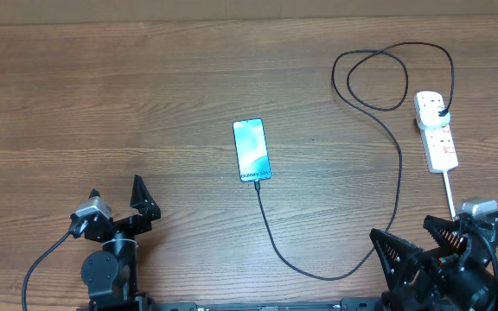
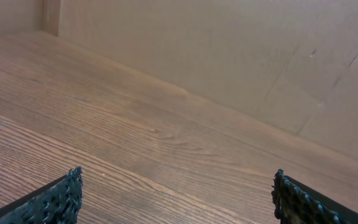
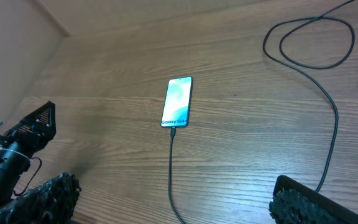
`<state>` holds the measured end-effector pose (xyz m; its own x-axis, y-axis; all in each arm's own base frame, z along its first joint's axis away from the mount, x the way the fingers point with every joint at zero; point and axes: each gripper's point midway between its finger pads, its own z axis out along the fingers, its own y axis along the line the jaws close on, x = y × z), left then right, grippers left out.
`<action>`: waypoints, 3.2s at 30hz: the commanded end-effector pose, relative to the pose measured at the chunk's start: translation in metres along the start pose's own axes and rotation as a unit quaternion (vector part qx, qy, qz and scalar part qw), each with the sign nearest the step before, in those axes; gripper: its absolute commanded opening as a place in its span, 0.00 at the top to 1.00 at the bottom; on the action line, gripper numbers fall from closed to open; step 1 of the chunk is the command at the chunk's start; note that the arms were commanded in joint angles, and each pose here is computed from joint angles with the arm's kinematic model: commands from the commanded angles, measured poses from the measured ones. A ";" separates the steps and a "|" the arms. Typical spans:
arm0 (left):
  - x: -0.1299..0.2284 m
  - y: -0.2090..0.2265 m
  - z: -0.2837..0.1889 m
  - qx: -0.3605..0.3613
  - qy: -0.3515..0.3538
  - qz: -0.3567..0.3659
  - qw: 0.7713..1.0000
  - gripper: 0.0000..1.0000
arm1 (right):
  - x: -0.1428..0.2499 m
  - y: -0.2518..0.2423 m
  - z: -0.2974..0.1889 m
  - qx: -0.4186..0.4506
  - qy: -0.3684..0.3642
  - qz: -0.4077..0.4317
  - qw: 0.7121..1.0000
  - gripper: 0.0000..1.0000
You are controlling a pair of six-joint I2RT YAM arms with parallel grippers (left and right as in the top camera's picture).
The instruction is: Plug charger to phone and switch on socket
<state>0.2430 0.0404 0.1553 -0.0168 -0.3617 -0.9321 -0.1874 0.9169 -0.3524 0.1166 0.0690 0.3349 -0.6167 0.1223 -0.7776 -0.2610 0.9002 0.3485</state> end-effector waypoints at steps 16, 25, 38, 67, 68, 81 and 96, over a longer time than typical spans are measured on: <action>0.000 -0.001 0.000 0.004 -0.002 0.011 1.000 0.00 | 0.000 0.000 0.000 0.001 0.000 -0.004 1.000 0.00; 0.000 -0.001 0.000 0.004 -0.002 0.011 1.000 0.00 | -0.002 -0.029 0.035 0.059 -0.005 -0.053 0.997 0.00; 0.000 -0.001 0.000 0.004 -0.002 0.011 1.000 0.00 | 0.005 -0.050 0.128 0.018 -0.160 -0.106 0.981 0.00; 0.000 -0.001 0.000 0.004 -0.002 0.011 1.000 0.00 | 0.063 -0.071 0.174 -0.027 -0.240 -0.082 0.967 0.00; 0.000 -0.001 0.000 0.004 -0.002 0.011 1.000 0.00 | 0.058 -0.069 0.174 -0.032 -0.259 -0.086 0.962 0.00; 0.000 -0.001 0.000 0.004 -0.002 0.011 1.000 0.00 | 0.058 -0.070 0.176 -0.033 -0.270 -0.087 0.958 0.00; 0.000 -0.001 0.000 0.004 -0.002 0.011 1.000 0.00 | 0.058 -0.070 0.176 -0.033 -0.270 -0.087 0.958 0.00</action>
<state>0.2430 0.0403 0.1552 -0.0173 -0.3617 -0.9321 -0.1872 0.9169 -0.3524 0.2305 0.0856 0.1755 -0.0884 0.1808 -0.9795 -0.3804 0.9027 0.2009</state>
